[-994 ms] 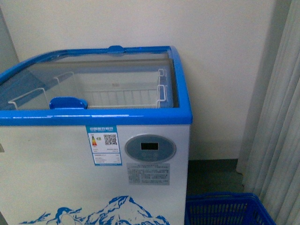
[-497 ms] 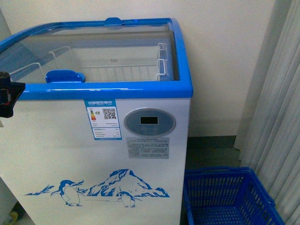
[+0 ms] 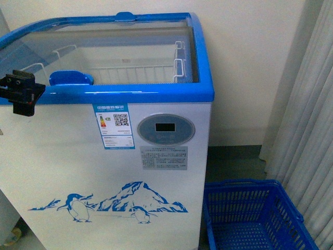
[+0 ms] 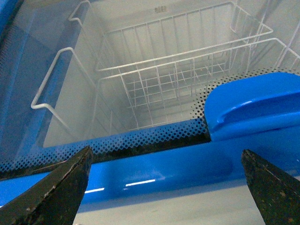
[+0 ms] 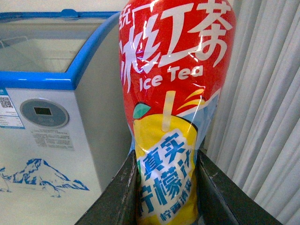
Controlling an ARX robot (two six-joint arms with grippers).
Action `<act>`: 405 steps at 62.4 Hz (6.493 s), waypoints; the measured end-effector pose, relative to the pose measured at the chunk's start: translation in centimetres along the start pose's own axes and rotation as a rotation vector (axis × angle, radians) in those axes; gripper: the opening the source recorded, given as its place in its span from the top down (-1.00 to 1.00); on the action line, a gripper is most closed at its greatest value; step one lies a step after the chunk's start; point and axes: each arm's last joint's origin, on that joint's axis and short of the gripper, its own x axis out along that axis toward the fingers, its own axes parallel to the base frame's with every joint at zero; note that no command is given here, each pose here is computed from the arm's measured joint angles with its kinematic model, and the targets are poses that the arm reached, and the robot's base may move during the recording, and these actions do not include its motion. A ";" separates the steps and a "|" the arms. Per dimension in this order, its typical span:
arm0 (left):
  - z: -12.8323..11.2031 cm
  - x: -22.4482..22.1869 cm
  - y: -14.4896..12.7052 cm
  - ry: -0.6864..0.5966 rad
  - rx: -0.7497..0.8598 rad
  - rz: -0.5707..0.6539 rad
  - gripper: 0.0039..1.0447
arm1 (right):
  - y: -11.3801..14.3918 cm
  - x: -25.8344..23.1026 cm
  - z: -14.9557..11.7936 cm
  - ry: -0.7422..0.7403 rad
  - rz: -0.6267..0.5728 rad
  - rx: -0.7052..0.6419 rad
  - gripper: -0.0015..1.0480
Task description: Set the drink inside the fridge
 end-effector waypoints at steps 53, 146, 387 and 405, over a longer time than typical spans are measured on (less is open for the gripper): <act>3.5 8.2 1.2 -0.007 0.045 -0.027 -0.85 | 0.0 0.0 0.0 0.000 0.000 0.000 0.44; 8.7 13.9 1.3 -0.078 -0.075 0.098 -0.85 | 0.0 0.0 0.0 0.000 0.000 0.000 0.44; -6.2 -27.2 -7.9 -0.249 -0.248 0.183 -0.85 | 6.7 23.7 12.7 0.033 0.076 -0.405 0.44; -6.2 -27.2 -7.9 -0.249 -0.248 0.183 -0.85 | 12.7 28.8 15.5 0.005 0.155 -0.584 0.44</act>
